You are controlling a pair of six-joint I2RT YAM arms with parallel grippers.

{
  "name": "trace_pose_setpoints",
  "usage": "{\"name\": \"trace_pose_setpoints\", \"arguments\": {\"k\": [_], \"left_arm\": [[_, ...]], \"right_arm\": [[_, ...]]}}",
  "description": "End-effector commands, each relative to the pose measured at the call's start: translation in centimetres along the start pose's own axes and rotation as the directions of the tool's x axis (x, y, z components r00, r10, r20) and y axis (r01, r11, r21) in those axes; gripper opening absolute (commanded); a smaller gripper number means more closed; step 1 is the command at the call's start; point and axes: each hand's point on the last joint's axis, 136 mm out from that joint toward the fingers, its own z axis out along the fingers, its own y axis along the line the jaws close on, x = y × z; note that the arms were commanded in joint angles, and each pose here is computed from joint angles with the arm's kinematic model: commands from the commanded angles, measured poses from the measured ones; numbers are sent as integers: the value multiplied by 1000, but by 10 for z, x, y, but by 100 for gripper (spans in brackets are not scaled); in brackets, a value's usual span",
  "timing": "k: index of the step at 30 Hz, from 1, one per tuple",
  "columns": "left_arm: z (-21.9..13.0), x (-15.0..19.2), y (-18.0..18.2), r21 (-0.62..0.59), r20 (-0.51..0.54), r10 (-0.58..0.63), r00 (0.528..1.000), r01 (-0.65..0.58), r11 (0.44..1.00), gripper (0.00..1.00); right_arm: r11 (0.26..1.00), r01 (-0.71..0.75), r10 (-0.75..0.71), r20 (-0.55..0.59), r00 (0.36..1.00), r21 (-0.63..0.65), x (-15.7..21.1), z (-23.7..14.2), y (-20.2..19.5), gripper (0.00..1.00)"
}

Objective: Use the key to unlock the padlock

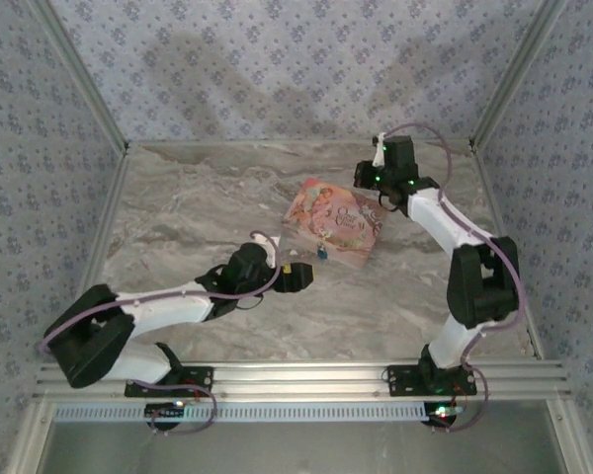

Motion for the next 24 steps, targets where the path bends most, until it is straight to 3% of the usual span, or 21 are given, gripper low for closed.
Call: {"name": "trace_pose_setpoints", "arguments": {"k": [1, 9, 24], "left_arm": [[18, -18, -23, 113, 39, 110, 993, -113, 987, 93], [57, -23, -13, 155, 71, 136, 988, -145, 977, 92], [107, -34, 1, 144, 108, 213, 971, -227, 963, 93]], "right_arm": [[991, 93, -89, -41, 995, 96, -4, 14, -13, 0], [972, 177, -155, -146, 977, 153, 15, 50, -23, 0], [948, 289, -246, -277, 929, 129, 58, 82, -15, 0]]}}
